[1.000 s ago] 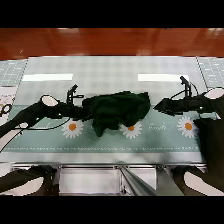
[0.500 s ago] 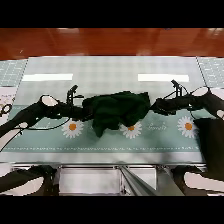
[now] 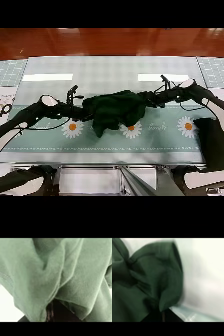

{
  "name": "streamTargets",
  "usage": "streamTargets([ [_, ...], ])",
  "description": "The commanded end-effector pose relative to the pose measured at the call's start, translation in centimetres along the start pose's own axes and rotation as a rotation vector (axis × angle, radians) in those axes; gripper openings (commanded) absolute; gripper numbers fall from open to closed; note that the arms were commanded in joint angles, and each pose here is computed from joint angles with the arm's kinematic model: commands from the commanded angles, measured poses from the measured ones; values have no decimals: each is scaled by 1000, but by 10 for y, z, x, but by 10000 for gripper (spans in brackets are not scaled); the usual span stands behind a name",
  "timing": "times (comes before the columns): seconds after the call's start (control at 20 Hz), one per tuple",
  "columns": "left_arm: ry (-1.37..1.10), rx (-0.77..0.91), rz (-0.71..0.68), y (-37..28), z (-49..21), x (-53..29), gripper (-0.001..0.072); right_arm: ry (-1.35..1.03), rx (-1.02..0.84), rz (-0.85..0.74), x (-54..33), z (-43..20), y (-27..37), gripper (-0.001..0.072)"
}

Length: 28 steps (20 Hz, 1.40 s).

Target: Fold the shirts.

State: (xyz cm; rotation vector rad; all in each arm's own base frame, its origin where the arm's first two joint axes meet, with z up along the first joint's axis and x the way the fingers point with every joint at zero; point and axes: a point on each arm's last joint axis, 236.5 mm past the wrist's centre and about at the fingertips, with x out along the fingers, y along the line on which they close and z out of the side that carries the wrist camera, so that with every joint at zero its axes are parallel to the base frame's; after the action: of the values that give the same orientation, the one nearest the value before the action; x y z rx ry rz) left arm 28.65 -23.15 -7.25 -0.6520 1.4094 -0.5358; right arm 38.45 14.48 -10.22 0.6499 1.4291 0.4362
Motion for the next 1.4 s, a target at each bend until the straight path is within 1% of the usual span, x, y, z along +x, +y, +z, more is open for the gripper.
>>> streamTargets([
  [0.0,3,26,-38,-11,7,-11,19,39,-55,44,-8,5,24,28],
  [0.1,-34,59,-74,-22,26,-35,19,-15,-107,23,-44,27,35,28],
  [0.25,-211,94,-110,-41,77,-99,18,-250,-215,-85,-140,82,60,28],
  [0.3,-291,111,-117,-50,96,-127,18,-340,-215,-110,-176,97,70,28],
  [0.4,-440,183,-139,-83,129,-193,18,-499,-281,-92,-246,116,112,28],
  [0.5,-564,296,-158,-129,144,-260,18,-637,-404,-96,-309,114,164,28],
  [0.6,-687,423,-161,-175,141,-322,18,-769,-524,-93,-368,93,215,28],
  [0.7,-815,526,-156,-214,126,-378,18,-901,-624,-129,-420,59,250,28],
  [0.9,-1006,673,-108,-260,64,-447,18,-1126,-724,-312,-501,-23,273,28],
  [1.0,-1055,726,-29,-265,30,-460,18,-1215,-748,-382,-530,-63,279,28],
  [1.1,-1071,726,75,-258,1,-464,18,-1227,-750,-440,-539,-96,274,28],
  [1.2,-1066,691,190,-239,-20,-463,18,-1165,-724,-503,-532,-116,256,28],
  [1.25,-1061,657,238,-226,-26,-461,18,-1127,-691,-547,-529,-121,242,28],
  [1.35,-1028,582,287,-201,-32,-450,18,-1093,-612,-595,-525,-116,218,28],
])
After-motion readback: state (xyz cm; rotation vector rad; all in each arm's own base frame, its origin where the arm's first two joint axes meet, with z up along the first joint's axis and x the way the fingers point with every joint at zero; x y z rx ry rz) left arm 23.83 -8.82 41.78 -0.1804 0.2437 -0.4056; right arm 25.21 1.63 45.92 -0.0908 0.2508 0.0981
